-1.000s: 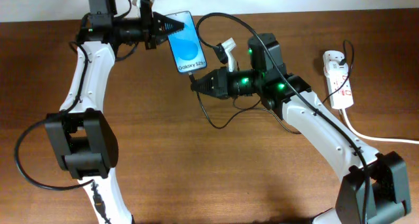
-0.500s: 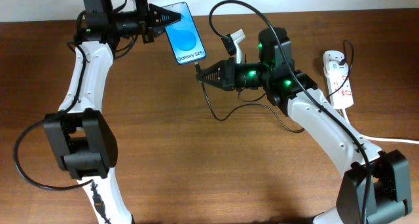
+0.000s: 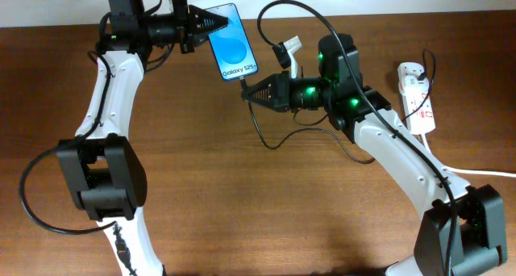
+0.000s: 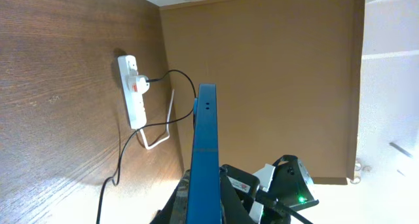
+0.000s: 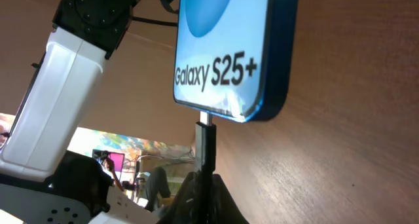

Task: Plug charger to phone and switch on socket
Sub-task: 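Push the plug up into the phone's bottom port with the right gripper, then lower the plugged phone onto the table with the left gripper and release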

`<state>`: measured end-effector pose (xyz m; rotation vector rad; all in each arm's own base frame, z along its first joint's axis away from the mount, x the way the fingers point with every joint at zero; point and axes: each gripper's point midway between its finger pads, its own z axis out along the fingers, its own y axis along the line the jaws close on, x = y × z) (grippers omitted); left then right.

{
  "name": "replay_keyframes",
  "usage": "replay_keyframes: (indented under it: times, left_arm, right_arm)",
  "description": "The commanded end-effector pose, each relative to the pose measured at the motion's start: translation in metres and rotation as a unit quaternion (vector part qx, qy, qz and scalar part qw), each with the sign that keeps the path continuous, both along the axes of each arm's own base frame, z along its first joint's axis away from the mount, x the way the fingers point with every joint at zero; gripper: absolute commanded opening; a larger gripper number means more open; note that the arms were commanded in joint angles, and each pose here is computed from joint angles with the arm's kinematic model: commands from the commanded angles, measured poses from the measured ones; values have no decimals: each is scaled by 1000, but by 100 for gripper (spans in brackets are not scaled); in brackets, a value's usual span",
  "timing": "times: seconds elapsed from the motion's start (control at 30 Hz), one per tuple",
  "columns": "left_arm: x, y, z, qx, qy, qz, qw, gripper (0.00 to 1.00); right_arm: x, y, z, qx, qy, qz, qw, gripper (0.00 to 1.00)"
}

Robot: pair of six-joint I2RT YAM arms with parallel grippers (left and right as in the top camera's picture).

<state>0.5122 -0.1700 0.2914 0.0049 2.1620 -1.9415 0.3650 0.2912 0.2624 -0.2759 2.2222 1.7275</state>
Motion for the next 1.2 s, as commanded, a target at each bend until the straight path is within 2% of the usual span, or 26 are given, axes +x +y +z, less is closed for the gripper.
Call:
replay_keyframes:
  times: [0.0,0.4,0.47,0.53,0.7,0.9,1.03,1.17]
  left_arm:
    - [-7,-6,11,-8,-8,-18,1000,0]
    - [-14,-19,12,-11,-16,-40,999,0]
    - [-14,-19,12,-11,-16,-40,999,0]
    - [-14,-19,12,-11,-16,-40,999,0]
    - [-14,-18,12,-11,-17,-38,999,0]
    - [-12,-12,10,1,-93,-39,995,0]
    - [-17,-11,-18,9,-73,-40,997,0]
    - [-25,-11,-56,15,-43,-39,998,0]
  right_arm:
    - [1,3,4,8,-7,4,1000,4]
    - [12,2,6,6,-23,-21,999,4]
    - [11,1,4,1,-29,-19,999,16]
    - [11,1,2,-2,-23,-19,1000,22]
    - [10,-3,-4,-12,-28,-17,999,29]
    - [23,-42,-5,-6,-27,-26,999,31]
    - [31,-72,-19,-31,-28,-49,998,35]
    - [36,-93,-52,-103,-3,-94,990,36]
